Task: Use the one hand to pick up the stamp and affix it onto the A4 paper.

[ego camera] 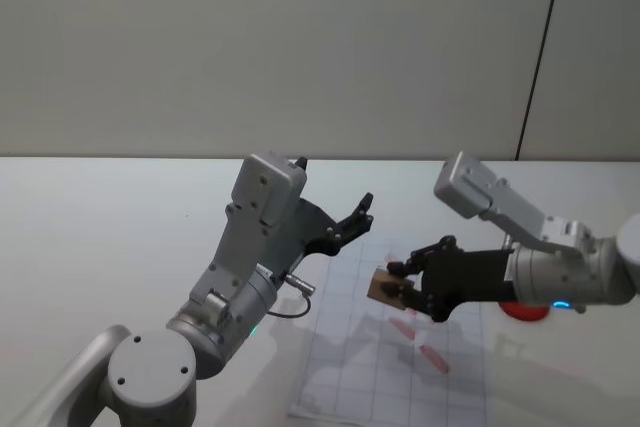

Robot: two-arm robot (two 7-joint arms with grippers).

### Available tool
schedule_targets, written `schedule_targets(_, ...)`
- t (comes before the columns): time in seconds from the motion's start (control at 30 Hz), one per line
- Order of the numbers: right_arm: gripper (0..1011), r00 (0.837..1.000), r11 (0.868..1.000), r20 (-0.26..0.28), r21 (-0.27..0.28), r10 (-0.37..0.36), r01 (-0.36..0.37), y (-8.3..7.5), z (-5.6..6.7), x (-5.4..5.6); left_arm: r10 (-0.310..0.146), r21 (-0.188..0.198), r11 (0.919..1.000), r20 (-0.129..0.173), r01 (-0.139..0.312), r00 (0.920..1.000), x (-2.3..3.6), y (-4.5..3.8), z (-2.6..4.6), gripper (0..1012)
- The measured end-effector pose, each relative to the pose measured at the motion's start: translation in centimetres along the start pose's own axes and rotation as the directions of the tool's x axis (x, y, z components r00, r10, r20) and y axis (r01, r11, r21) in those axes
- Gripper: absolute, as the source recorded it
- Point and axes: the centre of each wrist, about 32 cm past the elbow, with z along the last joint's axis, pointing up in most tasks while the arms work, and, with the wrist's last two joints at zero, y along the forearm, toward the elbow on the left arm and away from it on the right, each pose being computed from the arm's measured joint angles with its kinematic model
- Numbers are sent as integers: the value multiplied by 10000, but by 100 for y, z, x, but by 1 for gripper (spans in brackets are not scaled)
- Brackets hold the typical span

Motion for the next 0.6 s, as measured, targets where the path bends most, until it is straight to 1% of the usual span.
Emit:
schedule_targets(0.33,224,9969,9969,-137,-83,777,-778,61,-5,-55,-1,0,10000,0,1,10000,0,0,0,1002)
schedule_targets(0.43,223,9937,9937,-237,-189,1096,-1100,80,-13,-76,-1,0,10000,0,1,10000,0,0,0,1002)
schedule_targets(0.6,223,9894,9892,-363,-367,1407,-1420,90,-31,-100,-1,0,10000,-1,1,10000,0,0,0,1002)
